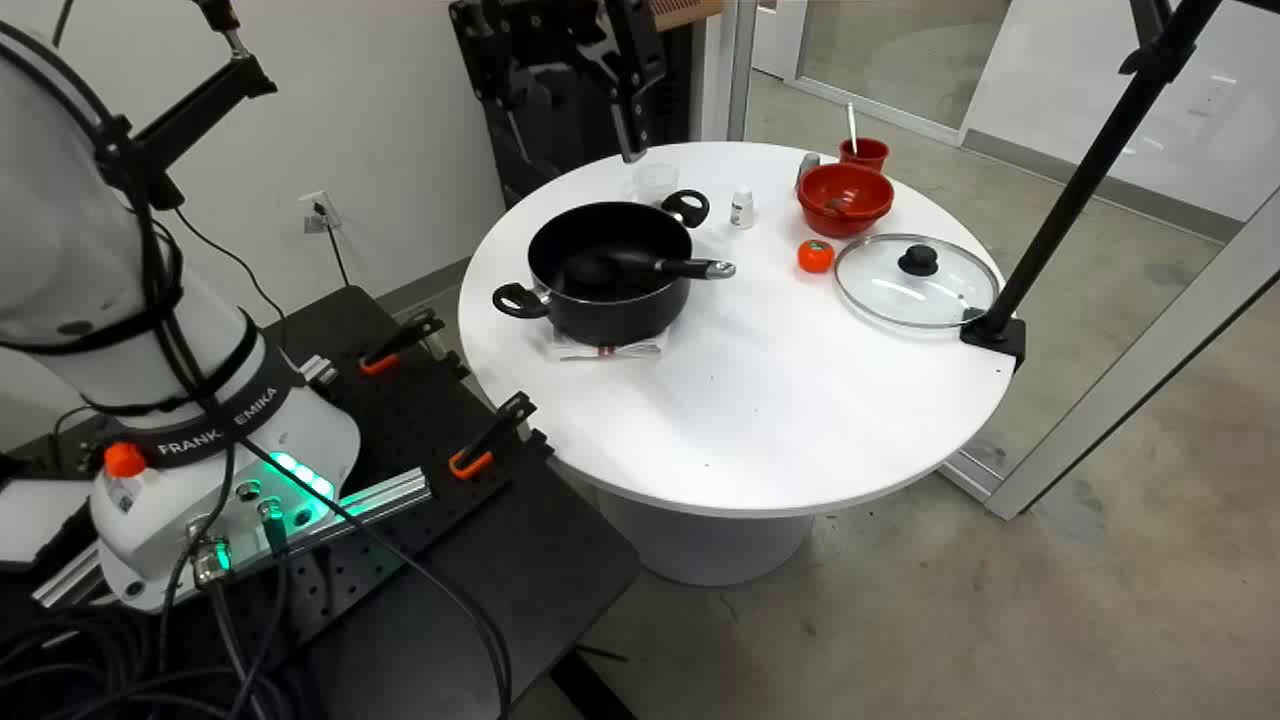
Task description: Use the dishing spoon to mix in the pot
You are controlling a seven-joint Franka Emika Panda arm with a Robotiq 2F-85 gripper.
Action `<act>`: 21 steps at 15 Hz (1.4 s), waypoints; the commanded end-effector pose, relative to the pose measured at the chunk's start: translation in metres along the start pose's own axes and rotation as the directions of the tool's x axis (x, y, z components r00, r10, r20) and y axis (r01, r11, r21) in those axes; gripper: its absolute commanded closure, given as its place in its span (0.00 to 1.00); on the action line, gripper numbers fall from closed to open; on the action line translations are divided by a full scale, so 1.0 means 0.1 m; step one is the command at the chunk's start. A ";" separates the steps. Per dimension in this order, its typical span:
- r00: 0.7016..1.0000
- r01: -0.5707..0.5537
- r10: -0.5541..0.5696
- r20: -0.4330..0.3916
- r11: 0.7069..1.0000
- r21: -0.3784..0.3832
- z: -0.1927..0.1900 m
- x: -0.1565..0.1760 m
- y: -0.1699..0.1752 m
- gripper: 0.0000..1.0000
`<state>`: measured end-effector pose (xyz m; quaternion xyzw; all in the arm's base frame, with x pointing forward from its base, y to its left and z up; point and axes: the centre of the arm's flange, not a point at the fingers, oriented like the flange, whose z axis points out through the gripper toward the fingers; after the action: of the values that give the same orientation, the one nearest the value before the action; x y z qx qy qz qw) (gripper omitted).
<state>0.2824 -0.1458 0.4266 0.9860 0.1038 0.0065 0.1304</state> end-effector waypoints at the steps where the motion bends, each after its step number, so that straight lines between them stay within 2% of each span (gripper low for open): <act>1: 1.000 0.000 0.000 0.002 1.000 0.001 0.01 0.00 0.00 0.00; 9: 1.000 0.002 -0.002 0.007 1.000 0.003 0.02 0.00 -0.01 0.00; 12: 0.999 0.043 -0.043 -0.015 0.999 -0.017 -0.03 0.28 0.02 0.00; 14: 0.993 0.121 -0.121 -0.005 0.991 -0.057 -0.09 0.56 0.02 0.00; 16: 0.975 0.219 -0.220 0.005 0.969 -0.113 -0.14 0.81 -0.02 0.00; 18: 0.952 0.306 -0.302 0.051 0.941 -0.140 -0.14 1.05 -0.08 0.00; 21: 0.909 0.414 -0.391 0.143 0.884 -0.216 -0.06 1.40 -0.14 0.00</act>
<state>0.3710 -0.1019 0.4332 0.9443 0.2510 -0.0234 0.2116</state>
